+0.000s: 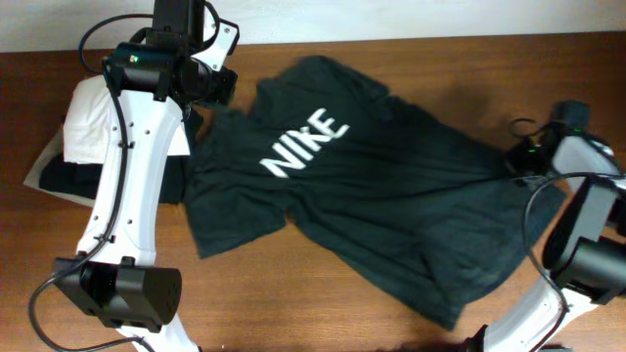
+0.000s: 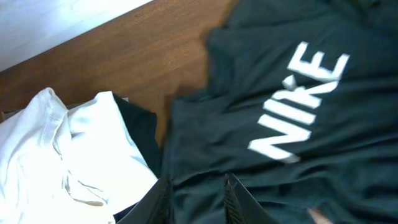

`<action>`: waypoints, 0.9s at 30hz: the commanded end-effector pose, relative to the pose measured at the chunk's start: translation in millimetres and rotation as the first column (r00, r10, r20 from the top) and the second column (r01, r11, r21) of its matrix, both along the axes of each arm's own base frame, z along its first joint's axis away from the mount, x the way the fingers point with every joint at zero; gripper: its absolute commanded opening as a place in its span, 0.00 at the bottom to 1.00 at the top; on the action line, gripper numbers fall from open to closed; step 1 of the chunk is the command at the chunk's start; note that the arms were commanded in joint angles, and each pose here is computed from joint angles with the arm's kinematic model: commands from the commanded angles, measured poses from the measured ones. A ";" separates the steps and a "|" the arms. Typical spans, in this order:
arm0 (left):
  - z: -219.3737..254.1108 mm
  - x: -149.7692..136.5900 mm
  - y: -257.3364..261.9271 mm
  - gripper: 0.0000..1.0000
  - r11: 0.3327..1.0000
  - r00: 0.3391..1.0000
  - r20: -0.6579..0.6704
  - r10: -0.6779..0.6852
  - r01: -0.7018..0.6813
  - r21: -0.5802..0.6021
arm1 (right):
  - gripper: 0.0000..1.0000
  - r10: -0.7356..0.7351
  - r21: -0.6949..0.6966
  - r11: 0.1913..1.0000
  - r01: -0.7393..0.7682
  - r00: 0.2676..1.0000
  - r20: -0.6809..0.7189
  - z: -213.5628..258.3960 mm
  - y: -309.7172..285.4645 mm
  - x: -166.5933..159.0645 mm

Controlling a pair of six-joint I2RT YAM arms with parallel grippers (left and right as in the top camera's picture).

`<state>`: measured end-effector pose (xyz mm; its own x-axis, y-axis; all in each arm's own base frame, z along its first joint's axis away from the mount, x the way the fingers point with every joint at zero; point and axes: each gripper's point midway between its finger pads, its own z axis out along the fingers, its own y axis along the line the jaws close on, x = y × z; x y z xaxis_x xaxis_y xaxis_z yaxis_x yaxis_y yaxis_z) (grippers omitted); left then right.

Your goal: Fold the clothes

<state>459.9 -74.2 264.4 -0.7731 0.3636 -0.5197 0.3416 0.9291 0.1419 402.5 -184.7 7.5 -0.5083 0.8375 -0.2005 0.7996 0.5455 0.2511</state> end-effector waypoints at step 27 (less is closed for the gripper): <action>-254.5 86.9 -150.2 0.17 0.935 0.929 -0.107 -0.353 0.348 -0.067 | 0.50 0.585 -0.068 0.799 -0.597 0.747 0.315 329.2 149.5 -60.1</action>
